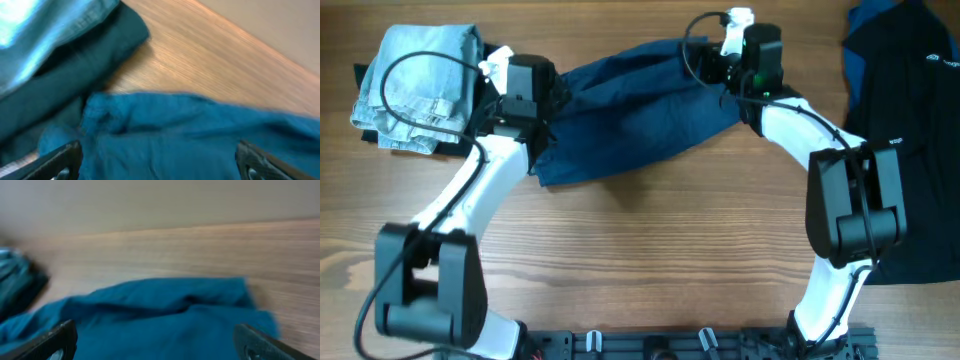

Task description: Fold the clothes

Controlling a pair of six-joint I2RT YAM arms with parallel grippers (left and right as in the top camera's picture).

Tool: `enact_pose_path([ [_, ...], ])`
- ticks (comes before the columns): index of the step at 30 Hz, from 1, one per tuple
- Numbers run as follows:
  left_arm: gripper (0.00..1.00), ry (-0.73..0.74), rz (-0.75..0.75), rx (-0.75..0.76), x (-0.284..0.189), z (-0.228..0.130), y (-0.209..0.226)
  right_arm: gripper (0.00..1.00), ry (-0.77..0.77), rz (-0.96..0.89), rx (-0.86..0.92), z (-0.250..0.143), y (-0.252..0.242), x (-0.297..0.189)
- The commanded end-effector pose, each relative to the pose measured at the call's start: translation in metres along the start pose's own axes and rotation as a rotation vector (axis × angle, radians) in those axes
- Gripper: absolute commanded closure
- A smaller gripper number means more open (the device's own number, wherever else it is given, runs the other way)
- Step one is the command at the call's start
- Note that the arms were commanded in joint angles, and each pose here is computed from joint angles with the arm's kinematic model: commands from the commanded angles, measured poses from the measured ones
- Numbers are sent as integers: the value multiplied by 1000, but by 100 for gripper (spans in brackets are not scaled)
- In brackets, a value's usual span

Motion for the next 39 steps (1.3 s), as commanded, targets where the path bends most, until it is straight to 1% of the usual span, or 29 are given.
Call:
enact_pose_path([
  [1, 5, 133, -153, 137, -10, -17, -19, 0, 105, 122, -54, -10, 18, 0],
  [3, 6, 167, -213, 258, -8, -29, -30, 0, 173, 101, -29, -22, 15, -1],
  [4, 7, 174, -258, 351, -8, -35, -38, 0, 201, 92, -16, -28, 13, -2],
  [5, 8, 173, -275, 410, -7, -38, -42, 0, 219, 87, -8, -31, 12, -3],
  [7, 9, 180, -292, 523, -3, -48, -48, 0, 250, 76, 7, -36, 10, -4],
  [9, 10, 213, -293, 591, 8, -61, -48, 0, 277, 53, 19, -41, 7, -5],
  [13, 16, 304, -332, 598, 25, -84, -48, 0, 303, 4, 29, -46, 2, -7],
  [15, 23, 328, -323, 601, 38, -94, -46, 0, 307, -5, 31, -47, 1, -7],
  [17, 40, 317, -323, 599, 44, -96, -47, 0, 305, -11, 29, -47, 0, -7],
  [18, 45, 296, -316, 598, 47, -94, -48, 0, 304, -13, 29, -47, 0, -7],
  [20, 48, 217, -272, 594, 51, -81, -49, 0, 304, -18, 29, -47, 0, -7],
  [21, 48, 159, -245, 588, 53, -72, -50, 0, 304, -18, 28, -47, 0, -7],
  [22, 44, 63, -209, 570, 56, -57, -52, 0, 304, -18, 31, -47, 0, -7],
  [23, 41, -2, -183, 552, 57, -45, -52, 0, 304, -18, 31, -47, 0, -7],
  [24, 41, -54, -158, 535, 58, -35, -51, 0, 304, -18, 31, -47, 0, -7],
  [26, 38, -201, -96, 469, 60, -3, -43, 0, 311, -3, 35, -48, 1, -7],
  [27, 38, -229, -93, 450, 61, 5, -39, 0, 315, 3, 37, -49, 2, -7],
  [29, 34, -263, -78, 408, 63, 17, -29, 0, 322, 0, 39, -50, 2, -8],
  [31, 24, -221, -69, 366, 63, 16, -22, 0, 322, -2, 34, -50, 2, -8],
  [33, 20, -145, -76, 368, 57, 7, -23, 0, 310, -44, 22, -49, -3, -7],
  [34, 16, -102, -72, 369, 51, 1, -25, 0, 306, -73, -2, -48, -6, -7],
  [37, 13, -21, -76, 360, 26, -10, -31, 0, 309, -188, -15, -50, -18, -10],
  [39, 13, 14, -92, 383, 4, -15, -38, 1, 301, -187, -55, -48, -19, -9],
])
Point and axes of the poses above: each gripper's point midway between its finger pads, its own x axis out along the fingers, its own y axis along the line the jaws close on, z = x × y, the point moved 7 cm from there along -x, back along the fingers, and after that the axes turned 5 degrees about x, right-handed, at the moved point
